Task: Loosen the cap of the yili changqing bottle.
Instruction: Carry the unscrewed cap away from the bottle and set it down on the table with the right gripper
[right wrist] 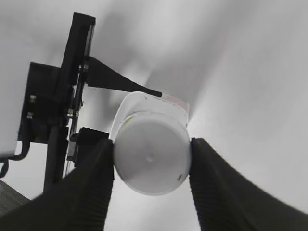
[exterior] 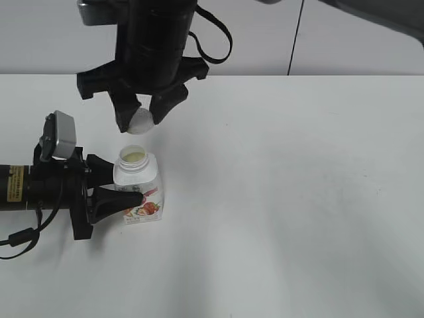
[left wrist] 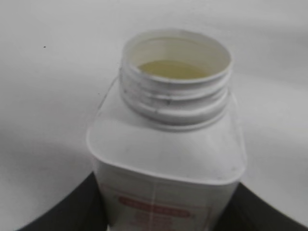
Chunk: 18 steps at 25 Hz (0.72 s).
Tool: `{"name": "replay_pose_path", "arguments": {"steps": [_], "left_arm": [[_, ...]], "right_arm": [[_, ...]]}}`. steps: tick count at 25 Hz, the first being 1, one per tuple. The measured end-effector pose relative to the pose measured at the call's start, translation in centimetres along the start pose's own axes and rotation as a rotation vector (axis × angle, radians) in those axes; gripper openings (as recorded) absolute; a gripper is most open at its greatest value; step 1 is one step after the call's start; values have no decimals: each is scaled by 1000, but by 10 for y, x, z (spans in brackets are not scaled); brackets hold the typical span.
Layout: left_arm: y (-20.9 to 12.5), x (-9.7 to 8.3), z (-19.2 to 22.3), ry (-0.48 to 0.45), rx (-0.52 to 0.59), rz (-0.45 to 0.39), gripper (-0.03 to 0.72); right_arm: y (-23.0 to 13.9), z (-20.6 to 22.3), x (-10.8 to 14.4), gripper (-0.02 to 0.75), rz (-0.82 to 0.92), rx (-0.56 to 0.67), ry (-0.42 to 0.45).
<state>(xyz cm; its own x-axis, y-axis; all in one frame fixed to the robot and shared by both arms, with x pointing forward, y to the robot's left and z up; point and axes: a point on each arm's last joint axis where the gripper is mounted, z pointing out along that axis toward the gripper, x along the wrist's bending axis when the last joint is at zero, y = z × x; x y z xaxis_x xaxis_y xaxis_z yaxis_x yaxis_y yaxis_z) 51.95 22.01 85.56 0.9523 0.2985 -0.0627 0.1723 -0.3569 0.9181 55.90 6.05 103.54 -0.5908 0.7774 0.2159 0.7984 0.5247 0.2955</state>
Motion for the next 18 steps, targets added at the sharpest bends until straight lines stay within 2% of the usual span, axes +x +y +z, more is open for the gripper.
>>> {"name": "replay_pose_path", "arguments": {"steps": [3,10,15,18], "left_arm": [[0,0,0,0,0,0,358],[0,0,0,0,0,0,358],[0,0,0,0,0,0,358],[0,0,0,0,0,0,358]], "right_arm": [[0,0,0,385,67,0,-2],[4,-9,-14,385,65,-25,-26],[10,-35,-45,385,86,-83,-84],[12,-53,-76,385,145,-115,-106]]}}
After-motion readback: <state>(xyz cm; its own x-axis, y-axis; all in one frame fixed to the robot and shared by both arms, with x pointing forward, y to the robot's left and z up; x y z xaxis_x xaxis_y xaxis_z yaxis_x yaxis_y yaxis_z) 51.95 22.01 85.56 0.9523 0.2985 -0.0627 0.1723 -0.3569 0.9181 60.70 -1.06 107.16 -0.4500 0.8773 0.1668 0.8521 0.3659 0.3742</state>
